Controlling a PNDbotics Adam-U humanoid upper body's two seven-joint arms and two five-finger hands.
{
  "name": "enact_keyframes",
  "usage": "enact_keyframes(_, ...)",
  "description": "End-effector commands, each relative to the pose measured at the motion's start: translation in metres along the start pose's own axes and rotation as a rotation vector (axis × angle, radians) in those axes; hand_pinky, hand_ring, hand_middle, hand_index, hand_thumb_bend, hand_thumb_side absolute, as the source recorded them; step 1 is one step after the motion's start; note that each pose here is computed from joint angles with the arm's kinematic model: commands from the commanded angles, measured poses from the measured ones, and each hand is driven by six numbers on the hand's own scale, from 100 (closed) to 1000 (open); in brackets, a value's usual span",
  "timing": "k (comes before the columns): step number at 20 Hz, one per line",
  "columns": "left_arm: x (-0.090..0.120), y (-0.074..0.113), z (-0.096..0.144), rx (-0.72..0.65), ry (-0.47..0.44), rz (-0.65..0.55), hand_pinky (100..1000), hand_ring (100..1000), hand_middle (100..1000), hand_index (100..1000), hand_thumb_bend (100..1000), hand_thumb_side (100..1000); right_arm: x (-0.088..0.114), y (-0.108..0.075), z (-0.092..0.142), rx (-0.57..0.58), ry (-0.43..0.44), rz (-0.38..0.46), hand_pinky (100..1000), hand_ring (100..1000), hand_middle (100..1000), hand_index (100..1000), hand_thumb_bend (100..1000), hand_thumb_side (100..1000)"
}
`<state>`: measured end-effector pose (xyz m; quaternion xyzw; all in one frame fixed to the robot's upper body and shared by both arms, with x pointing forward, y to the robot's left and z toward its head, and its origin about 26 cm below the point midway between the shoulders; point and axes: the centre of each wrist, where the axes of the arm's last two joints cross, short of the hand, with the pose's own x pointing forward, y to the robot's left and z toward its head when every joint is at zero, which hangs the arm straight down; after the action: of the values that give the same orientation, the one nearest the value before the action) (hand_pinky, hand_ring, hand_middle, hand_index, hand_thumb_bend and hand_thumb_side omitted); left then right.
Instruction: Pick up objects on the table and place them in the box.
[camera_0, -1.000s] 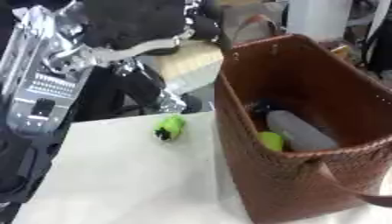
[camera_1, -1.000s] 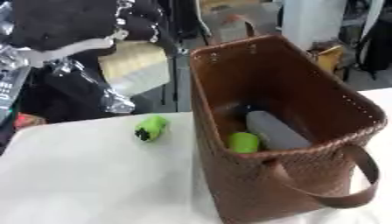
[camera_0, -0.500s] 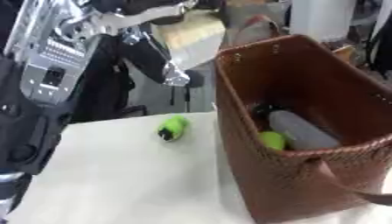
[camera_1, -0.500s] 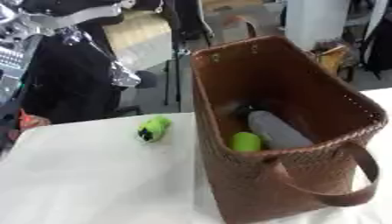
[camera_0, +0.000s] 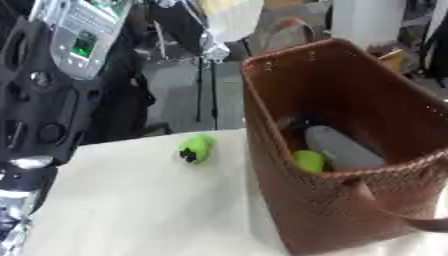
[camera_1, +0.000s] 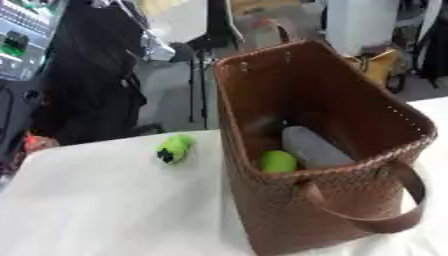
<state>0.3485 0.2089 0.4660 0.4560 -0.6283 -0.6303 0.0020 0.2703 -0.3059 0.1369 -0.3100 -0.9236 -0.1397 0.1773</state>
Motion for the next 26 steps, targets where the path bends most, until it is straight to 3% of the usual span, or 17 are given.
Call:
enact_keyframes(1,-0.009,0.011,-0.002,-0.139,-0.132,-0.138,225,481,535,450,420,280,0.003,0.001,-0.007,-0.032,-0.059,-0.049,832,763,700,777,100,993)
enact_keyframes(8,-0.018,0.003,-0.028,-0.006,-0.191,-0.067,100,446,507,445,356,199,0.004,0.006,-0.011,-0.019,-0.065,-0.075,833,764,701,778,100,992)
enact_keyframes(15,-0.027,-0.023,-0.043,0.098,-0.176,-0.002,100,399,474,440,305,119,0.005,0.009,-0.015,-0.01,-0.067,-0.092,833,764,703,781,100,989)
enact_keyframes(20,-0.026,-0.038,-0.052,0.157,-0.18,0.029,100,391,467,439,274,110,0.005,0.009,-0.017,-0.005,-0.069,-0.103,834,764,703,780,100,989)
enact_keyframes(24,-0.027,-0.06,-0.059,0.168,-0.158,0.087,100,372,449,438,123,112,0.005,0.011,-0.019,-0.002,-0.072,-0.114,834,765,703,781,100,991)
enact_keyframes(26,-0.028,-0.073,-0.062,0.177,-0.143,0.129,100,352,431,434,100,127,0.005,0.011,-0.02,-0.003,-0.073,-0.118,834,765,703,781,100,990)
